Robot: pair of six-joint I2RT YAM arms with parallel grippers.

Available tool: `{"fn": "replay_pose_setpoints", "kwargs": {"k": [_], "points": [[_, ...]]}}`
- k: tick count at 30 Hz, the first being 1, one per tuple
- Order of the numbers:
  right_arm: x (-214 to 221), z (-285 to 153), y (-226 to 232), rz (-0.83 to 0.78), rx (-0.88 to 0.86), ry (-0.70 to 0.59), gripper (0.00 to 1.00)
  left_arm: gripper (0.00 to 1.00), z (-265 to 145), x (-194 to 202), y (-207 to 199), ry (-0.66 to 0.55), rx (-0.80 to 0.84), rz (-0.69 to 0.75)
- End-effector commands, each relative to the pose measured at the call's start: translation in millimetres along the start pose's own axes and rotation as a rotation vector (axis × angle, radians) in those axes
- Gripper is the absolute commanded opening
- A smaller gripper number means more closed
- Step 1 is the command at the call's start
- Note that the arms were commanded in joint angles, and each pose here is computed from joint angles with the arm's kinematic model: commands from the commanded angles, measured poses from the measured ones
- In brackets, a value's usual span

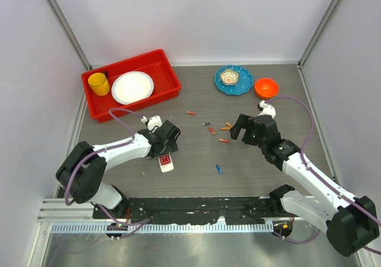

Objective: Load the batteries into the remote control

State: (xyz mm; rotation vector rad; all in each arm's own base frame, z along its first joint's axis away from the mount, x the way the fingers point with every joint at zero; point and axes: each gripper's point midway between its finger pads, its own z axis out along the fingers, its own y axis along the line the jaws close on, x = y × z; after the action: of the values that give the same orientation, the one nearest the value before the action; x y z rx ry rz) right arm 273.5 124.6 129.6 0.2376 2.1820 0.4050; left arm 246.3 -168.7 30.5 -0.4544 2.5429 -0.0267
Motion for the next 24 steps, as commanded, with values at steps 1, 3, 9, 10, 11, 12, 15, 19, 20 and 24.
{"fn": "replay_pose_setpoints", "kwargs": {"k": [1, 3, 9, 10, 11, 12, 15, 19, 20, 24], "points": [[-2, 0, 6, 0.018, -0.022, -0.010, 1.00, 0.84, 2, -4, 1, -0.018, 0.022, 0.016], [0, 1, 5, 0.019, -0.022, -0.007, 1.00, 0.84, 3, -5, 2, -0.019, 0.023, 0.027], [1, 2, 5, 0.022, -0.021, -0.002, 0.99, 0.74, 13, -1, 5, 0.022, 0.008, 0.052], [0, 2, 5, 0.020, -0.022, -0.003, 1.00, 0.70, 14, 0, 5, 0.027, 0.008, 0.056], [0, 1, 5, 0.020, -0.021, -0.006, 1.00, 0.69, 14, 1, 5, 0.030, 0.010, 0.056], [0, 1, 5, 0.018, -0.020, -0.006, 1.00, 0.68, 15, 2, 5, 0.032, 0.010, 0.060], [1, 1, 3, 0.017, -0.014, -0.006, 0.99, 0.65, 17, 5, 7, 0.039, 0.005, 0.068], [1, 1, 3, 0.015, -0.016, -0.004, 0.99, 0.58, 19, 7, 6, 0.048, 0.008, 0.077], [1, 1, 3, 0.015, -0.016, -0.004, 1.00, 0.56, 19, 8, 7, 0.050, 0.008, 0.079], [3, 2, 3, 0.013, -0.017, 0.001, 0.99, 0.44, 19, 14, 6, 0.065, 0.035, 0.072]]}}
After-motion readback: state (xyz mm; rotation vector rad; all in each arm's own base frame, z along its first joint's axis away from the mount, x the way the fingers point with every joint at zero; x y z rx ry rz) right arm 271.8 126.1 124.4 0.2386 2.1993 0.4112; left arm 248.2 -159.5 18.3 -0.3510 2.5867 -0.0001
